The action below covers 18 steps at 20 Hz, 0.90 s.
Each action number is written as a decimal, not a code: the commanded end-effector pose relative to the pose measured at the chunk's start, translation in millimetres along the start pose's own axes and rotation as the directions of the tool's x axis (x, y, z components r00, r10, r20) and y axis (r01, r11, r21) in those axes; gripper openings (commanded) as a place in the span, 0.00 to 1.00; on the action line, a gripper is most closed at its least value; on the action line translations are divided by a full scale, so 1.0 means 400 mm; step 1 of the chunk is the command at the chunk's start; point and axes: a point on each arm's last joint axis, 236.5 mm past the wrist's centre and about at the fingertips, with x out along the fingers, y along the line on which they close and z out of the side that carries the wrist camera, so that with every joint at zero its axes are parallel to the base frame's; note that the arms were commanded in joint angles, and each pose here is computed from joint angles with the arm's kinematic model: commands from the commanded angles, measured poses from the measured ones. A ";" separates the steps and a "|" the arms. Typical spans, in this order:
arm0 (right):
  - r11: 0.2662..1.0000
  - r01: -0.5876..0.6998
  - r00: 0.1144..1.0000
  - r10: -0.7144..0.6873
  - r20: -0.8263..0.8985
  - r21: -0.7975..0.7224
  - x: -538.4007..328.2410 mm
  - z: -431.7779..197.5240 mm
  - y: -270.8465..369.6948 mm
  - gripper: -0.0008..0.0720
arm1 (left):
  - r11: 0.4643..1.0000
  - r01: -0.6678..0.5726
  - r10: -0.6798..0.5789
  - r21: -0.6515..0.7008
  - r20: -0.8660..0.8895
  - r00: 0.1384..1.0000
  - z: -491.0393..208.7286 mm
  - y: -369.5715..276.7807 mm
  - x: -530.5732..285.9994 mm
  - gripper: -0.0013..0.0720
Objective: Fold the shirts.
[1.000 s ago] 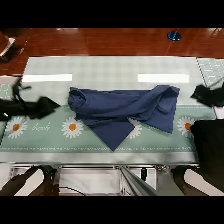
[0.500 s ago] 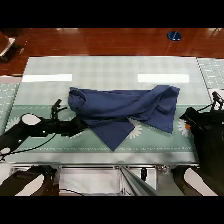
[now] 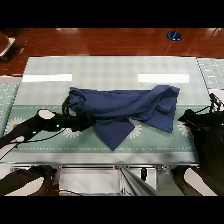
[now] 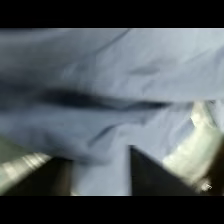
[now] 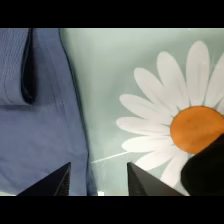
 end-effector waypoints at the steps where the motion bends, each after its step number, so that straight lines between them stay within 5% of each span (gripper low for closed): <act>1: 1.000 -0.017 0.998 0.017 0.066 -0.004 -0.007 0.045 0.013 0.57 | 0.999 0.011 -0.011 0.044 -0.004 1.000 0.020 -0.036 0.020 0.04; 10: 0.995 -0.095 0.992 0.092 0.082 0.032 0.007 0.299 0.076 0.57 | 0.994 0.048 -0.046 0.103 -0.020 0.999 0.028 -0.082 0.008 0.03; 18: 0.985 -0.159 0.987 0.161 -0.028 0.059 0.126 0.354 0.083 0.57 | 0.994 0.050 -0.048 0.102 -0.026 0.999 0.025 -0.084 0.008 0.03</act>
